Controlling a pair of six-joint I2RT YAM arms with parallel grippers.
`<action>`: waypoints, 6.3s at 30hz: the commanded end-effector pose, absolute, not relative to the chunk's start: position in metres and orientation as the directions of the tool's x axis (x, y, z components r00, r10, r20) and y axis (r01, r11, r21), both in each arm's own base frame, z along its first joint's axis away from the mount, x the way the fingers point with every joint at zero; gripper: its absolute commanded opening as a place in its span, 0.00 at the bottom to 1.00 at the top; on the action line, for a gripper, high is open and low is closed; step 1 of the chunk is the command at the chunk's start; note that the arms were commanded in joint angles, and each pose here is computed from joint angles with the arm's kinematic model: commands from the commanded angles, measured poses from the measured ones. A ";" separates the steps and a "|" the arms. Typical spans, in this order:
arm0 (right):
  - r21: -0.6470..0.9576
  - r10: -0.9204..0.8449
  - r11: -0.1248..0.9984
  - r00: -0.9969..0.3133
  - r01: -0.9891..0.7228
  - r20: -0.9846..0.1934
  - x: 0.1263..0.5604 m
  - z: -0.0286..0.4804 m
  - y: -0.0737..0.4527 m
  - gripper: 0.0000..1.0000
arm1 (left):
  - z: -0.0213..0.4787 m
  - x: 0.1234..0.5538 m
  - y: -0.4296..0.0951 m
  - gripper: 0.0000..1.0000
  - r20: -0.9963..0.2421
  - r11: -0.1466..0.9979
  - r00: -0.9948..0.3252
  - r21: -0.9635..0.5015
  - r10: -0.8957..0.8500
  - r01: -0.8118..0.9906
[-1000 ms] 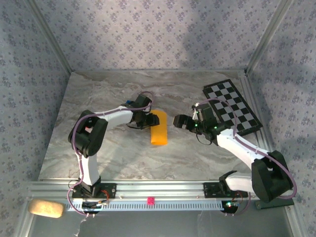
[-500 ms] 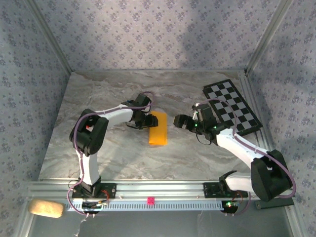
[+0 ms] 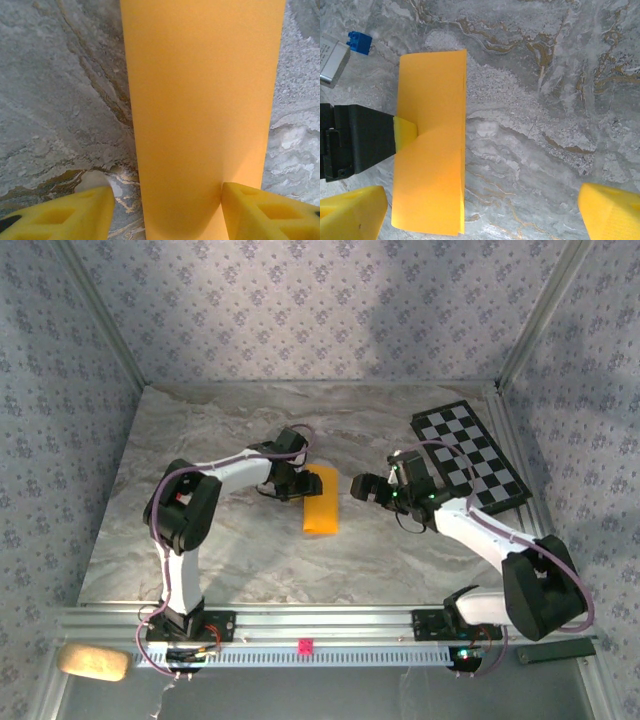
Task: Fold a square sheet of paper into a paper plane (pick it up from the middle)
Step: First fold the square sheet of paper in half at the center of the table, then hold the square sheet of paper at the center of the table.
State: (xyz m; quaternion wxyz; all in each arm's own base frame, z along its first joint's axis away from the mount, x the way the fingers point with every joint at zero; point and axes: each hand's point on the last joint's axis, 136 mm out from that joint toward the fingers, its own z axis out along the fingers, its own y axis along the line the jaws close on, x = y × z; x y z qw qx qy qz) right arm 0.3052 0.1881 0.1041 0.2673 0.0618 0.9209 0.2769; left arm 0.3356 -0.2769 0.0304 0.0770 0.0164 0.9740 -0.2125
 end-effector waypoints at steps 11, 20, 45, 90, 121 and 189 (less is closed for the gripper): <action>0.564 0.258 0.826 -0.900 0.017 -0.351 0.309 0.084 0.203 0.99 | -0.004 0.337 -0.254 0.63 -0.125 0.961 -0.992 -0.272 0.011 0.045; 0.555 0.254 0.831 -0.911 0.034 -0.325 0.308 0.076 0.204 0.99 | -0.018 0.333 -0.244 0.63 -0.114 0.978 -0.993 -0.204 0.020 0.043; 0.544 0.255 0.838 -0.913 0.043 -0.320 0.308 0.073 0.201 0.99 | -0.031 0.329 -0.234 0.62 -0.111 0.996 -0.994 -0.090 0.000 0.010; 0.700 0.246 0.708 -0.961 0.090 -0.124 0.325 0.057 0.253 0.29 | -0.046 0.326 -0.234 0.61 -0.100 0.998 -0.994 -0.049 0.045 0.051; 0.681 0.271 0.724 -0.953 0.109 -0.136 0.324 0.058 0.238 0.25 | -0.054 0.321 -0.236 0.62 -0.069 0.998 -0.998 -0.058 0.010 0.014; 0.470 -0.091 0.880 -0.995 -0.069 0.025 0.304 -0.028 0.236 0.00 | 0.106 0.349 -0.261 0.49 -0.271 0.823 -0.949 -0.567 -0.162 0.021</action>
